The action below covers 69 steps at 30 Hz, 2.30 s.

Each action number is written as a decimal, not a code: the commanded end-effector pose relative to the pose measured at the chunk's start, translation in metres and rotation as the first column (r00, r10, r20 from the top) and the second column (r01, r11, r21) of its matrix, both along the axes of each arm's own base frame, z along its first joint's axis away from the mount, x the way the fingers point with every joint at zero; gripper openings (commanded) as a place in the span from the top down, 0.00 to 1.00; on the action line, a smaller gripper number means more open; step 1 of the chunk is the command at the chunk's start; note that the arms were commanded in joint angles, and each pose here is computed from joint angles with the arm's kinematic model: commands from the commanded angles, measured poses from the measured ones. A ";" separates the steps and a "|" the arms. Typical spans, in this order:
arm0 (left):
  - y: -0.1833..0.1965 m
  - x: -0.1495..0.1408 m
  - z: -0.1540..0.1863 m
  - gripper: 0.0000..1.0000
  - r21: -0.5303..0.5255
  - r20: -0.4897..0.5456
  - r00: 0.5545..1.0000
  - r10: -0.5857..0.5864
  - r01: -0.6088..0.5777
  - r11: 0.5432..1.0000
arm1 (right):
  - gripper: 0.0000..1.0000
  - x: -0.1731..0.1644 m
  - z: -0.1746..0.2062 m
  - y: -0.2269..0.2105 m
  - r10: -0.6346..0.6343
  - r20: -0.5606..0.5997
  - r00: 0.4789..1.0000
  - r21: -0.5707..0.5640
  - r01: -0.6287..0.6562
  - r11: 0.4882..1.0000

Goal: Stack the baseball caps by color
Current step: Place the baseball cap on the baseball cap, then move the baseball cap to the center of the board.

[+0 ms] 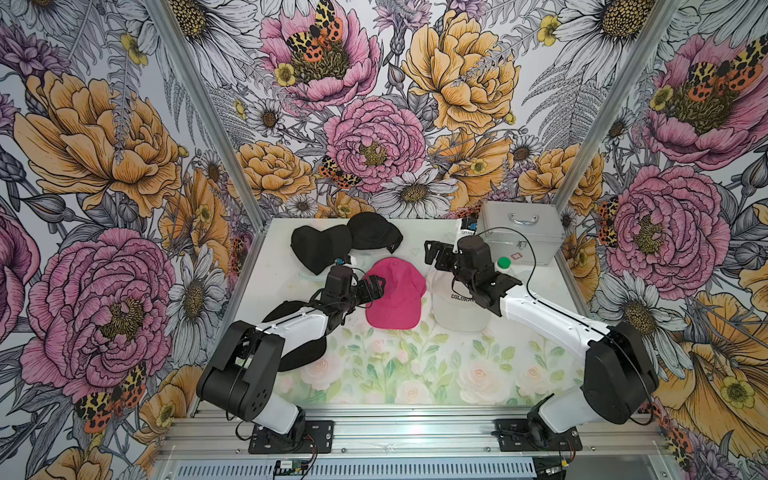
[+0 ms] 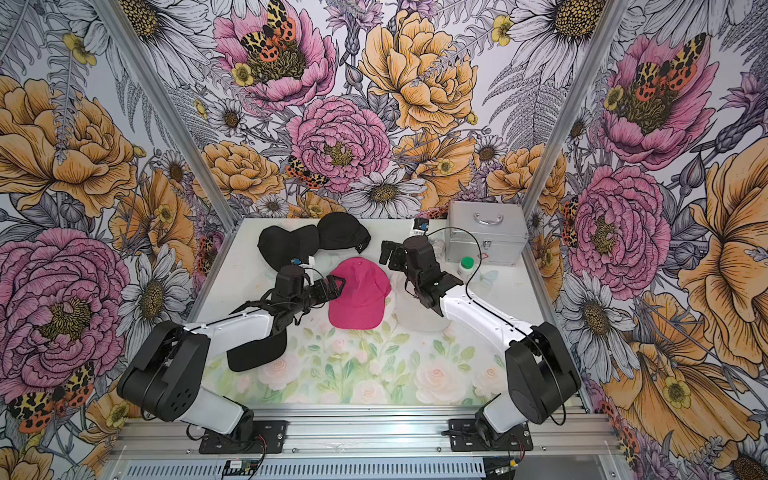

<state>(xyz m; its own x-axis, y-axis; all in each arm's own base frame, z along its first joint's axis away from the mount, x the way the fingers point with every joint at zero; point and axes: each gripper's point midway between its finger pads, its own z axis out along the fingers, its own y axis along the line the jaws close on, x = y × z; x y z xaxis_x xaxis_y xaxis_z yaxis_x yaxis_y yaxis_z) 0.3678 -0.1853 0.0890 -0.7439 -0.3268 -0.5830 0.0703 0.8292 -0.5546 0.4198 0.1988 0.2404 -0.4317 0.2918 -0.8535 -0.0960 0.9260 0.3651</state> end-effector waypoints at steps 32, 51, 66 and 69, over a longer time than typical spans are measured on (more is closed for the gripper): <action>-0.091 -0.004 -0.052 0.01 -0.048 -0.043 0.923 -0.383 0.381 0.923 | 0.01 -0.052 0.001 -0.151 -0.386 0.077 0.919 -0.097 0.392 0.915; -0.002 0.008 0.008 0.01 -0.042 0.038 0.999 0.020 -0.019 0.999 | 0.01 -0.033 0.002 -0.105 -0.109 0.029 0.994 -0.054 0.110 0.992; 0.151 0.000 0.055 0.01 0.084 0.099 0.898 0.429 -0.437 0.896 | 0.01 -0.041 -0.014 -0.150 -0.266 -0.006 0.964 0.050 0.266 0.963; 0.174 0.006 0.062 0.01 0.107 0.087 0.879 0.469 -0.476 0.873 | 0.01 -0.041 0.004 -0.136 -0.217 0.032 0.976 0.163 0.209 0.964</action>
<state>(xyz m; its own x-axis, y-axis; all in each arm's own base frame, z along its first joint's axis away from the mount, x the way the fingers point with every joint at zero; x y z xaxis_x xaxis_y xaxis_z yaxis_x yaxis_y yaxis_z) 0.3729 -0.0310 0.1462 -0.4755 -0.5680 -0.6718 -0.2706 0.8211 -0.5026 0.3789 0.0500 0.2144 -0.3669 0.4218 -0.8291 0.1601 0.9066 0.3903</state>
